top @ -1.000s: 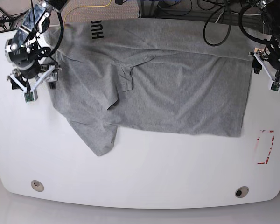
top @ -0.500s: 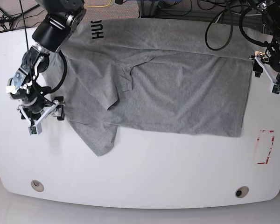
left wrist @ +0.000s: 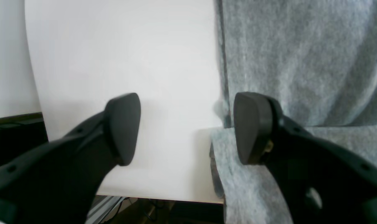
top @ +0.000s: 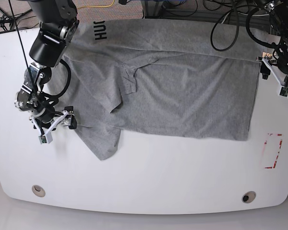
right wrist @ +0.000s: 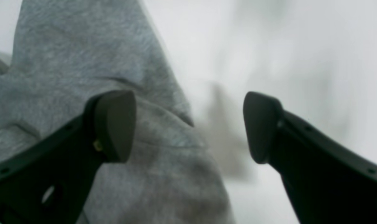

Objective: Fold the T-shirt properly
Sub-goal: 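Carry the right gripper's hem corner along the shirt side toward the sleeve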

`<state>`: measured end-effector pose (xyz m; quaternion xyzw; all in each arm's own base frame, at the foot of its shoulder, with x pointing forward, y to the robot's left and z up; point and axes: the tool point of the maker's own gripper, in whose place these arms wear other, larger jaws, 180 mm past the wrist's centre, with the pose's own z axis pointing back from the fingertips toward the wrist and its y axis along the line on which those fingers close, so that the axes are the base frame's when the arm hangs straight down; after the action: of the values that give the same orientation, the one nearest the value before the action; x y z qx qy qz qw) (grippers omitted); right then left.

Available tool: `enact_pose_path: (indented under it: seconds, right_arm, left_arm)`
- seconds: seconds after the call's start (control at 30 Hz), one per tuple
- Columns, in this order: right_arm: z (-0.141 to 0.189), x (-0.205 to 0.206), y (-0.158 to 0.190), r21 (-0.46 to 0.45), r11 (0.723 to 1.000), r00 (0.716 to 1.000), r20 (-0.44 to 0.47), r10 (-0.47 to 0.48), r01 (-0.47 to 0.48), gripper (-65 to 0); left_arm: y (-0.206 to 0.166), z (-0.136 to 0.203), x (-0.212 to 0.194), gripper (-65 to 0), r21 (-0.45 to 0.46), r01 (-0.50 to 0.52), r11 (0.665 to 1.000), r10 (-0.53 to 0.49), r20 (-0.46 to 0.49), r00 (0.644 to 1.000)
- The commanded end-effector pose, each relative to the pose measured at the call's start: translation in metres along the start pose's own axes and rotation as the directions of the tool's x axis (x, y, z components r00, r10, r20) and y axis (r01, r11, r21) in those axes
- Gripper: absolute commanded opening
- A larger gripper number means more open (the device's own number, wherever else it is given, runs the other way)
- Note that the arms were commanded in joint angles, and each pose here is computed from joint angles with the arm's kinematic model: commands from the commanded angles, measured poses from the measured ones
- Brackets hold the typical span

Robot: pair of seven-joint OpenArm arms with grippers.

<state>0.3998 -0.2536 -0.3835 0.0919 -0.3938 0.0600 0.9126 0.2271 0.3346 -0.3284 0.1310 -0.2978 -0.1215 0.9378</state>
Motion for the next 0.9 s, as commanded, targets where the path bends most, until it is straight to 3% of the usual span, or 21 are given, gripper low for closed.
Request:
enact_pose_path:
  seconds: [0.0,0.37,0.63,0.87]
  right_arm:
    - [-0.002,0.019,0.0,0.016,1.0,0.997,0.071,0.01,-0.011,-14.1]
    - [-0.007,0.005,0.008,0.035,0.999,0.998,0.061,-0.003,0.001,-14.1]
    - [-0.01,0.025,0.014,0.048,0.999,0.995,0.097,-0.006,0.002,-14.1]
    - [-0.026,0.027,0.017,0.089,0.994,0.99,0.118,-0.073,0.063,-14.1]
  left_arm:
    - [0.009,0.005,0.01,-22.4,0.026,0.014,1.0,-0.015,0.031,0.999]
    - [0.012,0.005,0.018,-22.4,0.034,0.008,0.999,-0.01,0.051,0.999]
    - [0.012,0.005,0.018,-22.4,0.033,0.008,0.999,-0.01,0.05,0.999]
    - [0.011,0.005,0.018,-22.4,0.031,0.01,0.999,-0.012,0.05,0.999]
